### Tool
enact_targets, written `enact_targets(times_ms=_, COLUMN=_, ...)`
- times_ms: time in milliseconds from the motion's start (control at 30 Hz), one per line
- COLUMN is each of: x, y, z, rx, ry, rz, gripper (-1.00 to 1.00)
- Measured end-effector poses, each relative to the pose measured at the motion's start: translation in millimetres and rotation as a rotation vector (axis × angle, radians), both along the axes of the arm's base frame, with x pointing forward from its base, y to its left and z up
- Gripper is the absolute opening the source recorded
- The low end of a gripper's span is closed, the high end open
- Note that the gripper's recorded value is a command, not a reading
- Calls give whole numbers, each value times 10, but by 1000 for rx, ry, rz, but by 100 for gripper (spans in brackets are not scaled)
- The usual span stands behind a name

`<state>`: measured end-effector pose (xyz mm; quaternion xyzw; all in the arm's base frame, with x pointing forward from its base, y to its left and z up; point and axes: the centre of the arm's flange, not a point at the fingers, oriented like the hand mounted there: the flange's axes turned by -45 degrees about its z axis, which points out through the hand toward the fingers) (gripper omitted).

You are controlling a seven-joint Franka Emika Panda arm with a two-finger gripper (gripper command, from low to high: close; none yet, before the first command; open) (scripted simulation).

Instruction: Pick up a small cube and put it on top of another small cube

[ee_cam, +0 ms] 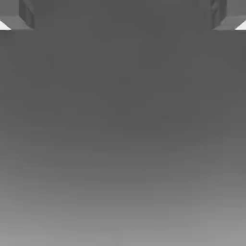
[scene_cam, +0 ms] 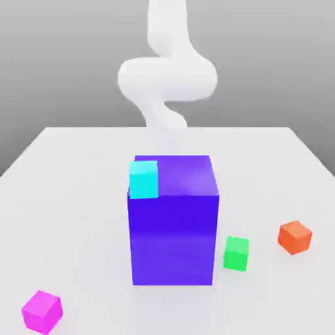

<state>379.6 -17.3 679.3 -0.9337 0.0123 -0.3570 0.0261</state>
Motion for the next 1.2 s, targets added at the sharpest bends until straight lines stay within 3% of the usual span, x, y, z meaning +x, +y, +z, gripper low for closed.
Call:
enact_targets(times_ms=267, x=854, y=-517, z=-1227, rx=123, ry=215, rz=-17, gripper=0)
enact_targets(times_ms=533, x=1260, y=-1007, z=-2598, rx=183, ry=411, rz=-92, gripper=0)
enact_targets(times_ms=767, x=1235, y=-1490, z=-3758, rx=176, ry=567, rz=-195, gripper=0)
enact_targets(times_ms=1000, x=923, y=-1988, z=-4722, rx=102, ry=707, rz=-308, gripper=0)
enact_targets(times_ms=1167, x=856, y=-2087, z=-5412, rx=81, ry=729, rz=-328, gripper=0)
enact_targets(times_ms=1200, x=849, y=-2086, z=-5490, rx=82, ry=730, rz=-329, gripper=-100)
